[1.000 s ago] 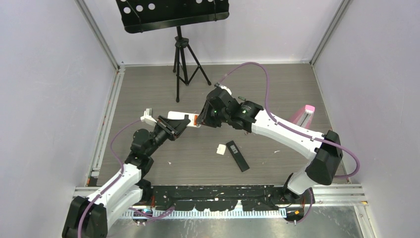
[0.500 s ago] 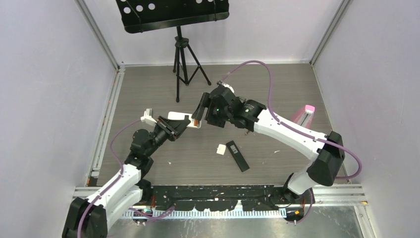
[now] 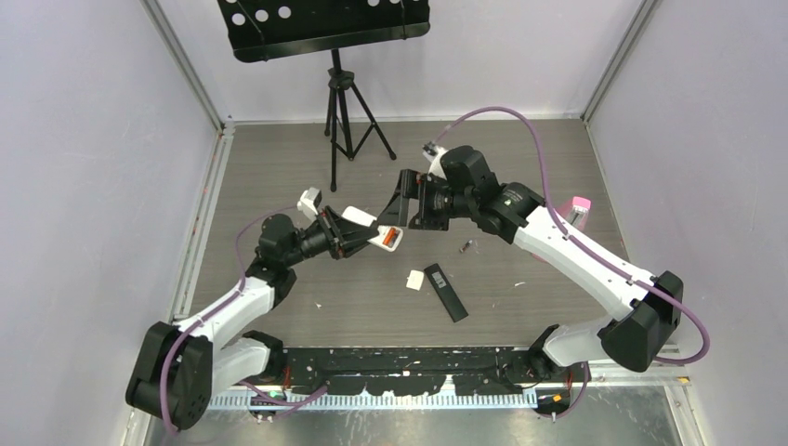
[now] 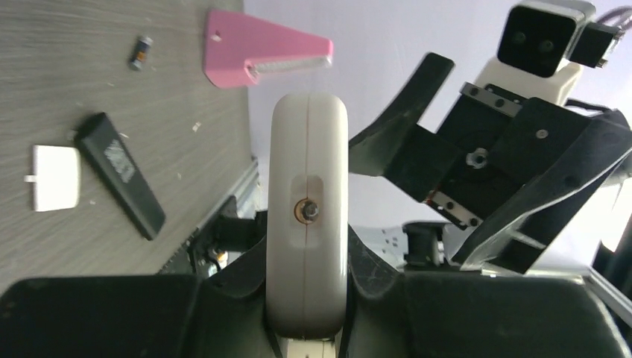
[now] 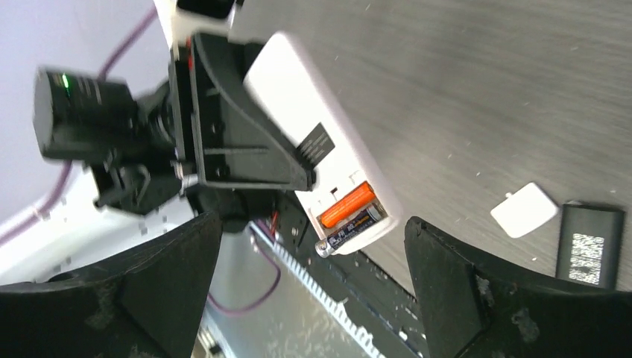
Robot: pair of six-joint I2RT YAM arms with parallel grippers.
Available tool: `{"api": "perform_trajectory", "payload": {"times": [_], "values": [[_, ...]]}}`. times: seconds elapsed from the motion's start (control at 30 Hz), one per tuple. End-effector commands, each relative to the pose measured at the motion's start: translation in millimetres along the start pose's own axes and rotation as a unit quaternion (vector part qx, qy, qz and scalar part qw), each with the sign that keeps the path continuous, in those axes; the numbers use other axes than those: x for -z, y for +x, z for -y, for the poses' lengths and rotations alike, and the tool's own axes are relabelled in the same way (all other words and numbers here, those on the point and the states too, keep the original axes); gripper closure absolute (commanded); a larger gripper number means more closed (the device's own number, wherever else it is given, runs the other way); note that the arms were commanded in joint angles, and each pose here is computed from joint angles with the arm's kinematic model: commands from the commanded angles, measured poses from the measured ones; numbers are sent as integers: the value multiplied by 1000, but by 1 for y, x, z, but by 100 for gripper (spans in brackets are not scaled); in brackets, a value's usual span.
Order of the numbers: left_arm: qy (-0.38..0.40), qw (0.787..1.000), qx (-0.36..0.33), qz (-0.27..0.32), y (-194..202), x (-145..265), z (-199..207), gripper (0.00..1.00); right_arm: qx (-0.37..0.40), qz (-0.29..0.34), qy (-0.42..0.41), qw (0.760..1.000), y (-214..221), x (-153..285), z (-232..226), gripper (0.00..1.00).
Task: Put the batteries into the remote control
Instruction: Load the battery into the remote control.
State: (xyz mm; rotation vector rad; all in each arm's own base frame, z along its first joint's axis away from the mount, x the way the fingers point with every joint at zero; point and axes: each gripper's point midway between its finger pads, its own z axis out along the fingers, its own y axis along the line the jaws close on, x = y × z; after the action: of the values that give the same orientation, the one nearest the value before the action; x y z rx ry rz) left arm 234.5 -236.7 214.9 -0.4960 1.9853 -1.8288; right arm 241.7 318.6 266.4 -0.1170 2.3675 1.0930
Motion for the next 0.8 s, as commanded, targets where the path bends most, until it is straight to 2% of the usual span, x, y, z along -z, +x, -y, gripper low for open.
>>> {"api": "perform_trajectory", "payload": {"times": [0.0, 0.2, 0.43, 0.57, 0.77], "values": [[35, 995, -4, -97, 23, 3, 33, 100, 62, -66, -81, 993, 27, 10, -21, 4], [32, 990, 17, -134, 27, 0, 29, 100, 82, -89, -94, 988, 38, 10, -19, 4], [35, 989, 21, -145, 29, 0, 31, 100, 81, -120, -100, 984, 53, 3, -12, 6], [37, 988, 24, -150, 30, 1, 33, 100, 94, -144, -119, 978, 62, 5, -14, 15], [36, 988, 25, -150, 30, 1, 33, 100, 111, -158, -117, 974, 65, 3, -11, 24]]}}
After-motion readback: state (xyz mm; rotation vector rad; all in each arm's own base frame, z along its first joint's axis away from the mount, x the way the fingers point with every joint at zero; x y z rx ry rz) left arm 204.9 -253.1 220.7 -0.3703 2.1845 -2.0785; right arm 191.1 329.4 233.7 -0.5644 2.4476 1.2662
